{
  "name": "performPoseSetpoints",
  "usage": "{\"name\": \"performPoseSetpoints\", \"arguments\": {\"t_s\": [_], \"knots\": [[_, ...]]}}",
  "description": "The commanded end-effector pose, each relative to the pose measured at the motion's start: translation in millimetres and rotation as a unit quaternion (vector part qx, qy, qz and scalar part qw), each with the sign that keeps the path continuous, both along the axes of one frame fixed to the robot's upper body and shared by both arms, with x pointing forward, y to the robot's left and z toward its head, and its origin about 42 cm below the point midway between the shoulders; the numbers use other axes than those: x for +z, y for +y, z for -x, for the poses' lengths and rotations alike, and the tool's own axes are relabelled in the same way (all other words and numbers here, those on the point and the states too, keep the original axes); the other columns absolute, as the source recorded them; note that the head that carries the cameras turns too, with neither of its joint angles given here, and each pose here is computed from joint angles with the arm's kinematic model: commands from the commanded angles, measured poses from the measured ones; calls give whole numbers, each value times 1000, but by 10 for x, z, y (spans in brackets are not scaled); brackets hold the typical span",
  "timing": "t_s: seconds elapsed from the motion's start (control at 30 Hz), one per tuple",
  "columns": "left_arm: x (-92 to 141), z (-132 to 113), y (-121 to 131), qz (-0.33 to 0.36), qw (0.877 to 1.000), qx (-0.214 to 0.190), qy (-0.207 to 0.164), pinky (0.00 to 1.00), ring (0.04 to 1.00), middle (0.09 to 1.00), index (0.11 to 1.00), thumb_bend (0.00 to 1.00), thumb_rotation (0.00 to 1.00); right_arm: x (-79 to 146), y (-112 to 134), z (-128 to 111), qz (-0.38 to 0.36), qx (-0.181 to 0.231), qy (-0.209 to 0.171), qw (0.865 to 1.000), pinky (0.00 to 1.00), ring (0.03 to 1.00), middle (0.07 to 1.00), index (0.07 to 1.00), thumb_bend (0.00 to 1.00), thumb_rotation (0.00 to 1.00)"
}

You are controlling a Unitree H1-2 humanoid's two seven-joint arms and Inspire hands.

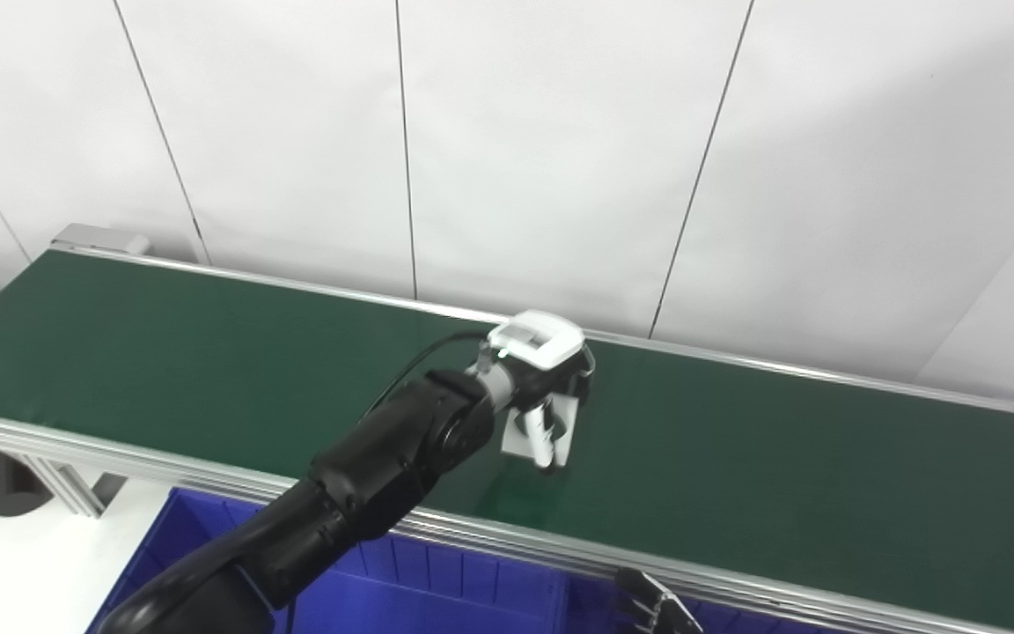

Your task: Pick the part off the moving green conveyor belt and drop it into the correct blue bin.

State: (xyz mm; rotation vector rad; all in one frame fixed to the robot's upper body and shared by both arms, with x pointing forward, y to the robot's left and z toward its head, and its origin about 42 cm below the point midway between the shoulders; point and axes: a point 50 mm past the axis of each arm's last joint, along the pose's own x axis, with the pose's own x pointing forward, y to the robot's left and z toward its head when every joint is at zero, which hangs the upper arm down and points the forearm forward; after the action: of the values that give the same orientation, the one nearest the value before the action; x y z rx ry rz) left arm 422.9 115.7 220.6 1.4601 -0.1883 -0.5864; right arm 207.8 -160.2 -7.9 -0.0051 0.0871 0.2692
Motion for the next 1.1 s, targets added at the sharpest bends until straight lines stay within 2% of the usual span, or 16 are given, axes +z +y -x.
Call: {"name": "performPoseSetpoints", "arguments": {"t_s": [0.0, 0.1, 0.23, 0.47, 0.6, 0.67, 0.93, 1.07], "knots": [[305, 38, 48, 7, 1000, 9, -27, 277, 380, 458, 534, 498, 0, 158, 38, -78, -20, 0, -50, 999, 705, 793, 903, 799, 862, 203], [514, 233, 97, 17, 1000, 7, -20, 304, 376, 470, 543, 496, 0, 167, 24, -82, -20, 2, -51, 998, 705, 790, 904, 802, 856, 213], [651, 460, 212, 38, 999, 4, -23, 315, 379, 473, 541, 497, 0, 199, 5, -88, -22, 5, -57, 998, 714, 790, 908, 807, 842, 209], [667, 800, 433, 72, 997, 2, -31, 289, 373, 462, 539, 496, 0, 302, -43, -95, -32, 2, -76, 997, 718, 786, 901, 800, 855, 213], [545, 1058, 564, 90, 996, 9, -17, 294, 367, 466, 542, 496, 0, 428, -83, -134, -31, 0, -100, 995, 707, 777, 890, 808, 861, 219], [489, 1150, 608, 98, 995, 16, -11, 326, 382, 482, 534, 498, 0, 494, -88, -161, -36, 0, -107, 994, 707, 773, 884, 802, 864, 212], [98, 1477, 863, 119, 991, 67, 16, 329, 373, 481, 545, 495, 0, 696, -65, -242, -37, 2, -117, 993, 678, 753, 875, 794, 897, 231], [-95, 1582, 950, 126, 989, 78, 13, 368, 390, 496, 535, 497, 0, 748, -54, -258, -40, 4, -117, 992, 681, 757, 880, 796, 888, 217]]}}
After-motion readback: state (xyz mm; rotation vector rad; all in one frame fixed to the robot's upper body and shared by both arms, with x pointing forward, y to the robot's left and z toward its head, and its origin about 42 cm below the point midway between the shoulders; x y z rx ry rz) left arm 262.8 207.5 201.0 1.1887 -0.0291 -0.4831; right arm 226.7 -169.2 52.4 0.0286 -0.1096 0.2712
